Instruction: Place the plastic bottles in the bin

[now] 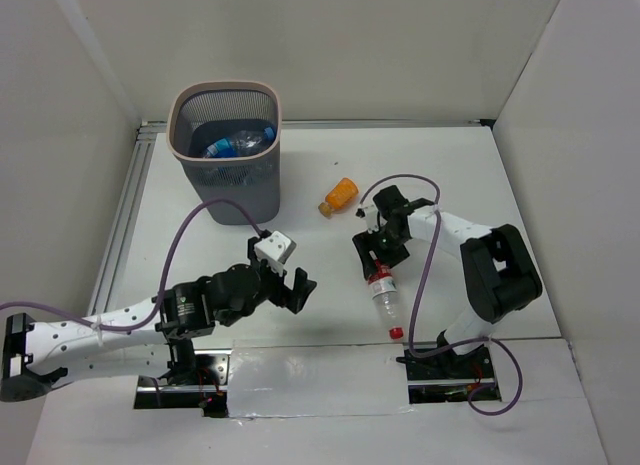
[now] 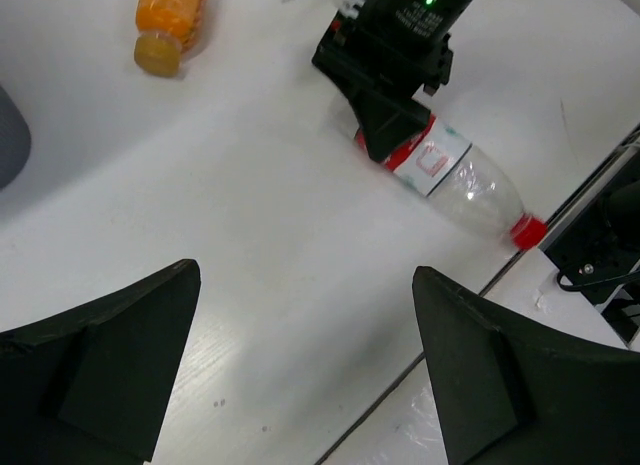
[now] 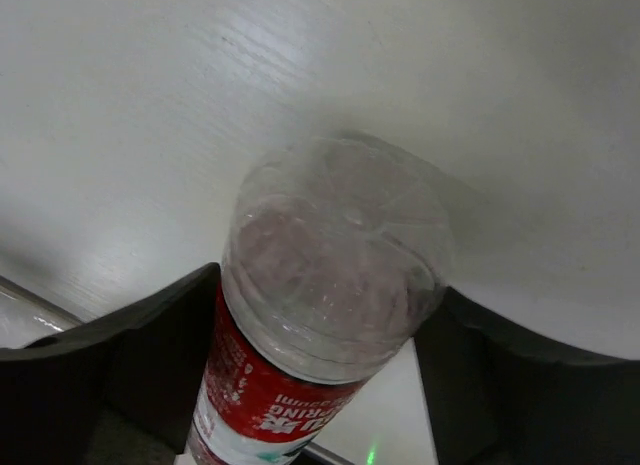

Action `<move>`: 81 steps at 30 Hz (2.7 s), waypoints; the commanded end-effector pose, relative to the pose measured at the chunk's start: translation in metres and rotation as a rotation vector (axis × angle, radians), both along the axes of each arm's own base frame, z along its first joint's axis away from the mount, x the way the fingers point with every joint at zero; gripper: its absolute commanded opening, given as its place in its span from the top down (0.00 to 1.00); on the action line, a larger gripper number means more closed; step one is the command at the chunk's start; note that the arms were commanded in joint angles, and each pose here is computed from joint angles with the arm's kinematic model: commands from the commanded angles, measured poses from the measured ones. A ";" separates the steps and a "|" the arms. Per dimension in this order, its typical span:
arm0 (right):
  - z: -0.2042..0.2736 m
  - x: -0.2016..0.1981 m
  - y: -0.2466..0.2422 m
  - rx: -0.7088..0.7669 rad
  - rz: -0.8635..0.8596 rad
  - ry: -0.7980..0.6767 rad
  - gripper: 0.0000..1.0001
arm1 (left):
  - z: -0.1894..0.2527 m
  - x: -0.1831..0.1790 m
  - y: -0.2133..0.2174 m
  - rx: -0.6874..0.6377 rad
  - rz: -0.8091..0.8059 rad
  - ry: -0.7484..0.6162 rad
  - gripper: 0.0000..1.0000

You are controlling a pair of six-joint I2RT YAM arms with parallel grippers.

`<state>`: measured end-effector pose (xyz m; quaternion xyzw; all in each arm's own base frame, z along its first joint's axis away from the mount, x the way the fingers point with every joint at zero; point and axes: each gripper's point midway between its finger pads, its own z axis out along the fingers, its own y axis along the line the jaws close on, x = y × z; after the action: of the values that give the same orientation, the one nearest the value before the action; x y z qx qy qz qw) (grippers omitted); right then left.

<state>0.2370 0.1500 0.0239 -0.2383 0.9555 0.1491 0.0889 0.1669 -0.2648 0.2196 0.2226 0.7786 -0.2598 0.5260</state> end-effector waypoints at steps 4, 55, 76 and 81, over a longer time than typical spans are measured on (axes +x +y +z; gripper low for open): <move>0.022 0.016 0.013 0.046 0.058 -0.067 0.53 | -0.008 -0.001 0.010 -0.058 0.059 0.037 0.00; 0.563 0.234 0.130 0.872 0.113 -1.534 0.00 | -0.049 0.062 -0.048 0.144 -0.006 -0.068 0.00; 0.215 0.062 -0.095 0.481 0.035 -0.656 0.53 | -0.101 0.256 -0.089 0.382 0.189 -0.091 0.00; 0.212 0.048 -0.091 0.498 0.035 -0.660 0.11 | -0.123 0.287 -0.081 0.461 0.247 -0.084 0.00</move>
<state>0.2930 0.0503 0.2300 -0.2388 0.8250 0.2764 0.4313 0.4308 -0.3502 0.0969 0.2556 0.8205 -0.0275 0.5106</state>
